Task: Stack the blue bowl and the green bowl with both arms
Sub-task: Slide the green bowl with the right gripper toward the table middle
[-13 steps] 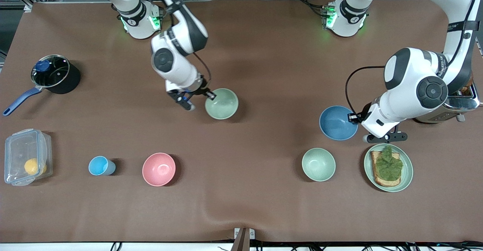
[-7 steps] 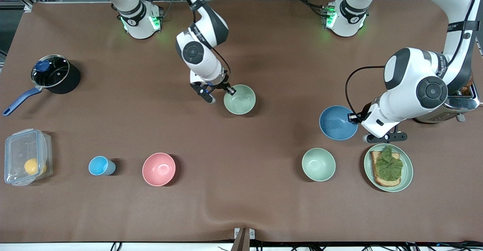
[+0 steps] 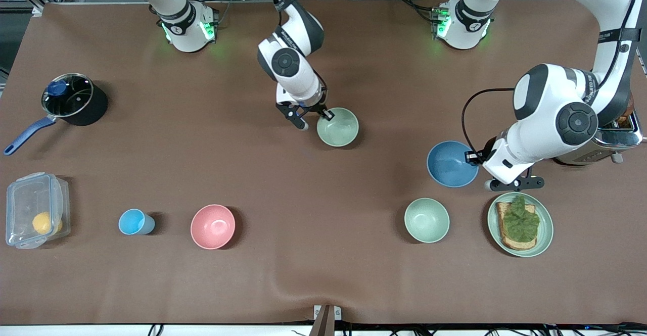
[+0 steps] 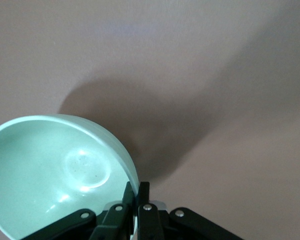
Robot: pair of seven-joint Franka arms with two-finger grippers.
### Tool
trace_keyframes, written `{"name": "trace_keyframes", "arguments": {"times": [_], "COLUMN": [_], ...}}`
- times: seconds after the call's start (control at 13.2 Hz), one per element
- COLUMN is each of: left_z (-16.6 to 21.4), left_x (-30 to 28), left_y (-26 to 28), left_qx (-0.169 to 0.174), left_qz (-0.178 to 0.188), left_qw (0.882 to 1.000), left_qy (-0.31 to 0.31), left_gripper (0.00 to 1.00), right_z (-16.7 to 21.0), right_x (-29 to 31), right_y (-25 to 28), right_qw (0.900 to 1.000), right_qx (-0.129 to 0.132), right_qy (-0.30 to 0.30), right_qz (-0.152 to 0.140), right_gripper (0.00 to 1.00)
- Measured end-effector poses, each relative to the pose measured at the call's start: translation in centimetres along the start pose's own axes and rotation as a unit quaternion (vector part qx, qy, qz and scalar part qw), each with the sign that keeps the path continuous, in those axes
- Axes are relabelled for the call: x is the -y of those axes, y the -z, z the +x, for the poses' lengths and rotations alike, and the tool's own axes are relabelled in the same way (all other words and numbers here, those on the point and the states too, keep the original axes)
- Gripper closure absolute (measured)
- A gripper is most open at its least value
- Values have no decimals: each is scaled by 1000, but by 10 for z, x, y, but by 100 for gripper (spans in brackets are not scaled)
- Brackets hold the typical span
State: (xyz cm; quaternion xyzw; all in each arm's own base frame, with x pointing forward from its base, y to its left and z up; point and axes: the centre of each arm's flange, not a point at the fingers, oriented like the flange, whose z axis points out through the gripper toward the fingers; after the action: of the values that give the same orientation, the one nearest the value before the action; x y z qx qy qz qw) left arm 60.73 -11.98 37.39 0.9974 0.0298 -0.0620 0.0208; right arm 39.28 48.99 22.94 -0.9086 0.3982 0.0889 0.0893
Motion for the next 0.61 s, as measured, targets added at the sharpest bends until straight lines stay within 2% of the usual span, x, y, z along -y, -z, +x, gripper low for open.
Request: {"name": "trace_keyframes", "arguments": {"times": [0.3, 0.38, 0.61], "left_z": [-1, -3, -7], "left_x": [-5, -9, -17], "left_y": [5, 8, 14], "left_qx": [-4, -6, -8], "left_qz": [-1, -1, 0], "left_qw": [1000, 1000, 1000], "left_qy": [-4, -8, -15], "left_gripper": [95, 95, 95], "right_z": [4, 5, 7], "right_x": [0, 1, 4], "right_y": [-11, -12, -9], "right_qw": [1000, 1000, 1000], "right_qx": [-13, -15, -19], "right_qy": [10, 12, 14], "right_qz": [-7, -7, -6], "right_gripper": [96, 92, 56]}}
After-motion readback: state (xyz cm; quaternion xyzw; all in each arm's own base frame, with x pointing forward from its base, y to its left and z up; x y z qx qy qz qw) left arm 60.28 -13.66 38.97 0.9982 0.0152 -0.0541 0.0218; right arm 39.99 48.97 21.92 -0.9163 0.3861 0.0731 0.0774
